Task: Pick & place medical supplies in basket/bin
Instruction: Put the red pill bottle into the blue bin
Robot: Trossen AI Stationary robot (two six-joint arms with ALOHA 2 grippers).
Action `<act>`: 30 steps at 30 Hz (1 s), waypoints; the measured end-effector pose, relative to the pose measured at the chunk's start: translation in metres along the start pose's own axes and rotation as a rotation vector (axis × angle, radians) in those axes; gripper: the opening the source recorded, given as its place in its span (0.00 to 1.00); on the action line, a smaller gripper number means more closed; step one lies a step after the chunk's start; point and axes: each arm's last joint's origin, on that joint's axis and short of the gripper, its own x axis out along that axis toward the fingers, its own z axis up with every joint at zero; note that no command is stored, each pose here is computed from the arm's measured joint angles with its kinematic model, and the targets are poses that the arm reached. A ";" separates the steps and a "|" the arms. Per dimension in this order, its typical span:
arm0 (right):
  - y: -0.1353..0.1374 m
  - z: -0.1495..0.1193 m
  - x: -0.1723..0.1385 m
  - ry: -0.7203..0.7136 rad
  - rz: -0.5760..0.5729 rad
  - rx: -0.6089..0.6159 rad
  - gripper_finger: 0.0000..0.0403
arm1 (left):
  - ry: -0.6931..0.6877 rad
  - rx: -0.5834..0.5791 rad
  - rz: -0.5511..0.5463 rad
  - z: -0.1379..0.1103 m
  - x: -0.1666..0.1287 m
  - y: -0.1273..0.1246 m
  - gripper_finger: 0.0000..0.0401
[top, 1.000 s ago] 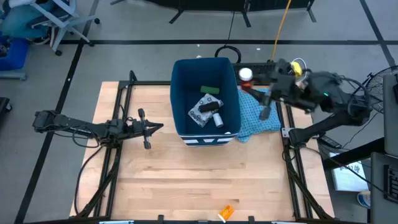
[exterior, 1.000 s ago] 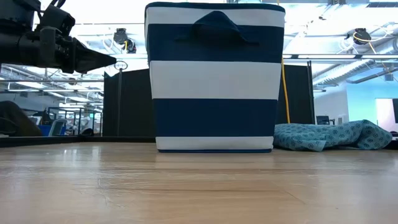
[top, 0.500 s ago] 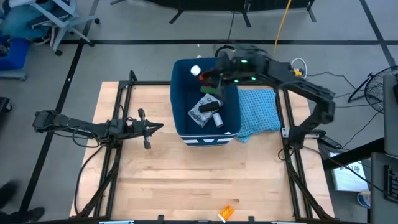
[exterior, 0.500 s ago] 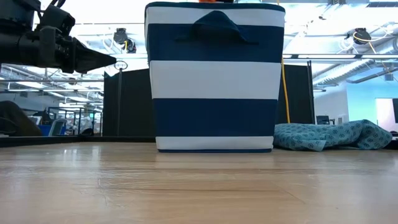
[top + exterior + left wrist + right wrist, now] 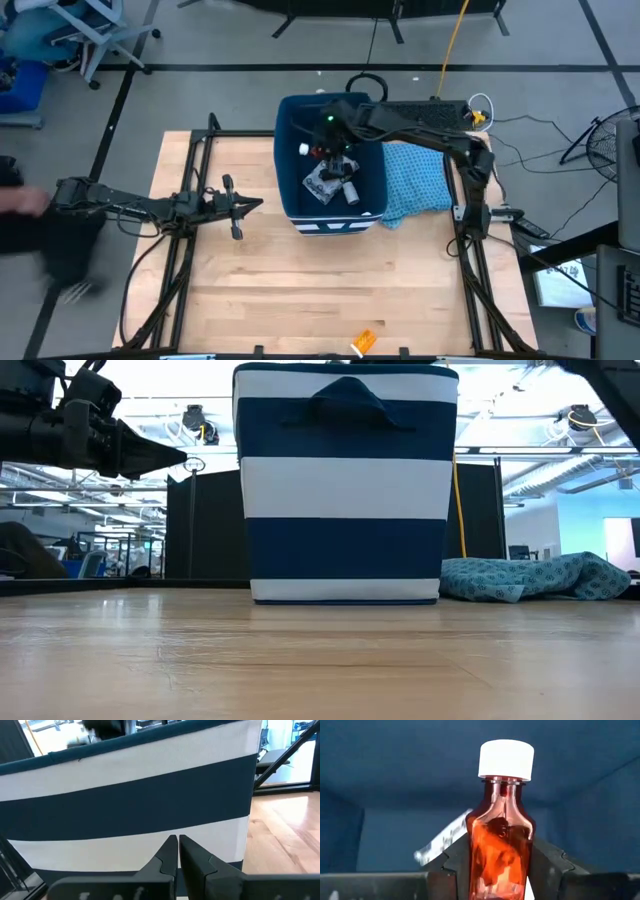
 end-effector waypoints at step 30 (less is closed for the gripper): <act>0.012 -0.070 0.112 0.420 0.253 0.126 0.35 | -0.007 -0.074 -0.003 0.001 0.000 0.000 0.05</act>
